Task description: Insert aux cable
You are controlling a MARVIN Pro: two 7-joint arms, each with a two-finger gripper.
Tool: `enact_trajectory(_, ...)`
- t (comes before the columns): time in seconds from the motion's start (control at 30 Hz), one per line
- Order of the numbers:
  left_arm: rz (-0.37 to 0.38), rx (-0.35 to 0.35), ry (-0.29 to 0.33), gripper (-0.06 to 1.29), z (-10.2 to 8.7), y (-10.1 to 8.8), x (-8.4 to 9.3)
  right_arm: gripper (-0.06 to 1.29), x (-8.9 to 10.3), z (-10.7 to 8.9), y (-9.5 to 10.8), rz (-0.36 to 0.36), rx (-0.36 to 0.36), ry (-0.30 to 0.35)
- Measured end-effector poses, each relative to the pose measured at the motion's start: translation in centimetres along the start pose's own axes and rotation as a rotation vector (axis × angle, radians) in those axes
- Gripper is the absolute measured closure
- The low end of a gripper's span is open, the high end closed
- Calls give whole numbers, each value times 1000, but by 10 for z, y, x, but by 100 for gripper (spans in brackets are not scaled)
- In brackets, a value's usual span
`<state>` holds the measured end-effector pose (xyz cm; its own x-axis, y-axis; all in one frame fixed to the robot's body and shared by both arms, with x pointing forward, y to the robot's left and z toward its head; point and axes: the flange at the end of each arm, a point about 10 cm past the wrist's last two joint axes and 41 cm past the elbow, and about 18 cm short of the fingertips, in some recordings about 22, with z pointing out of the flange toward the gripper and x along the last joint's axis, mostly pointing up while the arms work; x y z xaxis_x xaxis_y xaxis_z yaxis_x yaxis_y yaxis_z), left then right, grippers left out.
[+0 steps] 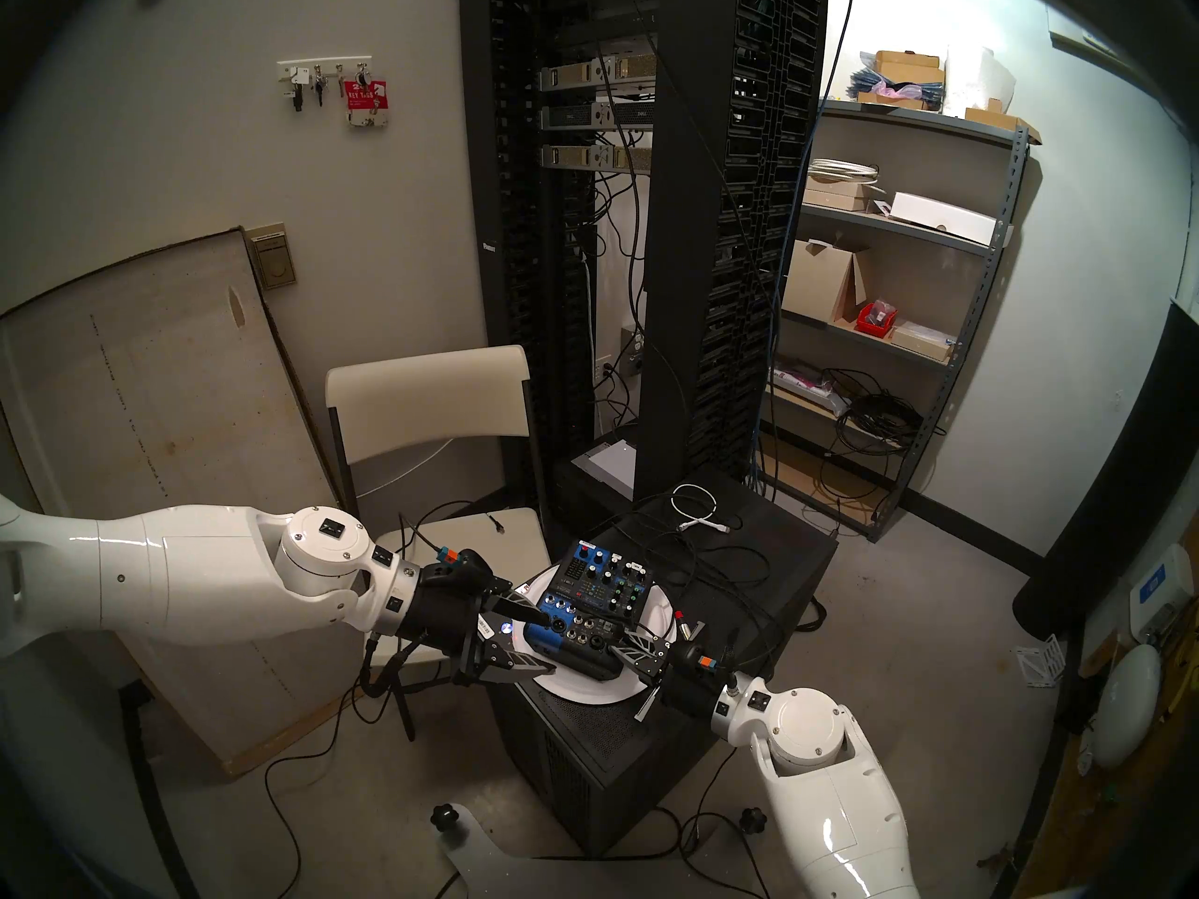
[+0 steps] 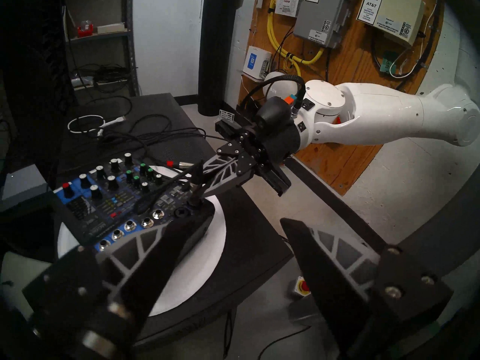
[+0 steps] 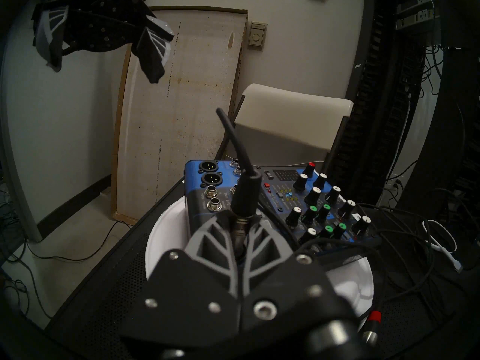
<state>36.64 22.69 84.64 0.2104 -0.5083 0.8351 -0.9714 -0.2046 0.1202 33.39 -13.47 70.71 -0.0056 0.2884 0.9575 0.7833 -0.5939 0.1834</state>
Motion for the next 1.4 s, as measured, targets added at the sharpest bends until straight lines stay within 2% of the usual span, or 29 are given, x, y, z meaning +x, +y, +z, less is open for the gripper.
enact_trajectory(0.37, 76, 81, 23, 27, -11, -11, 15, 124, 1, 1, 0, 0, -5, 2)
enact_trajectory(1.13, 69, 89, 33, 26, -4, -17, 17, 124, 2, 0, 1, 24, 2, -1)
enact_trajectory(1.4, 66, 80, 29, 21, -3, -15, 16, 96, 5, -5, 3, 27, 1, 8)
